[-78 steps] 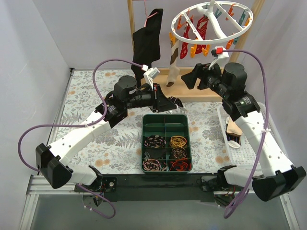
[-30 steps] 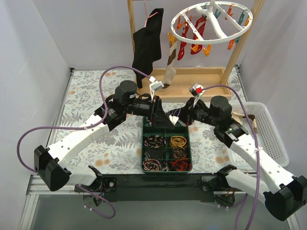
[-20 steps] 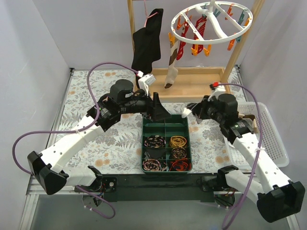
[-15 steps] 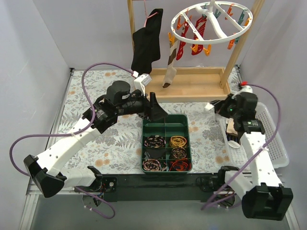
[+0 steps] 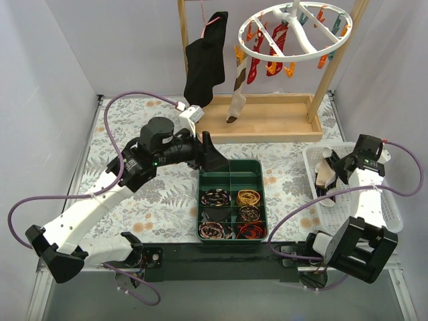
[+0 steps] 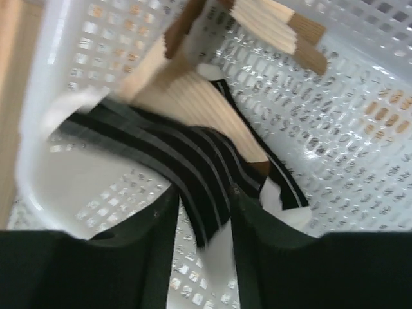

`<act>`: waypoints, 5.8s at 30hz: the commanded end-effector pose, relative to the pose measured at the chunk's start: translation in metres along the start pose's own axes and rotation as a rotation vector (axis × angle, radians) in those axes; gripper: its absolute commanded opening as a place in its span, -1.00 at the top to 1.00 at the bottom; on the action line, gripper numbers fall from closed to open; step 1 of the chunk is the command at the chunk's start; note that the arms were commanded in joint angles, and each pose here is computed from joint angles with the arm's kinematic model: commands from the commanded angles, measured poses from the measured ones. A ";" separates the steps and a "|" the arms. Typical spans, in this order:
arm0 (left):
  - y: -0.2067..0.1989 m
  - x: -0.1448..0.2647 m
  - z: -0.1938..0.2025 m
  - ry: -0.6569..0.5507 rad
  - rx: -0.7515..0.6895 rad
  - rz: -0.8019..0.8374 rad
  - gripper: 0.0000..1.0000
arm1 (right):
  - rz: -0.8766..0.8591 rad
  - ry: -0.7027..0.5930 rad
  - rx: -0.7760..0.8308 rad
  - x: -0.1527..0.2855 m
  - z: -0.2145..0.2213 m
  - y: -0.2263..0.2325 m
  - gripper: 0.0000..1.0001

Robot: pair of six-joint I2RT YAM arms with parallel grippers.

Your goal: Remove the socks clipped to the hanger

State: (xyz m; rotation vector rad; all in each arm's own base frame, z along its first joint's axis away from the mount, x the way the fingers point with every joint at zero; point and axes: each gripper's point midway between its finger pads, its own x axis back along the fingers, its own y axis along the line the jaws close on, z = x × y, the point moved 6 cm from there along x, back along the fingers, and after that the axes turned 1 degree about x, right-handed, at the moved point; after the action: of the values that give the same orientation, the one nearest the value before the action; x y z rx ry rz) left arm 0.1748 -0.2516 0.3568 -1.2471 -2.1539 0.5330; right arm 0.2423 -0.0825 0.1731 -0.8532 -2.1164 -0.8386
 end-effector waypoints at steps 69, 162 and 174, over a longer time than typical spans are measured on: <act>-0.019 0.032 -0.036 -0.233 0.039 -0.052 -0.11 | -0.815 -0.588 0.601 0.083 0.144 0.349 0.97; -0.014 -0.168 -0.187 -0.557 -0.079 -0.058 1.00 | -0.570 -0.379 0.439 0.109 0.079 0.113 0.97; -0.065 -0.157 -0.168 -0.454 -0.024 0.149 1.00 | -0.058 -0.485 0.163 0.104 -0.041 0.020 0.97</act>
State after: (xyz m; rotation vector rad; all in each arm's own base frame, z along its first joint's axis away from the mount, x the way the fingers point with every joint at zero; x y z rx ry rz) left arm 0.3525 -0.4111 0.4511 -1.2206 -2.6023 0.9216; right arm 0.2311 -0.0495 0.2776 -0.8410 -2.6854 -0.5224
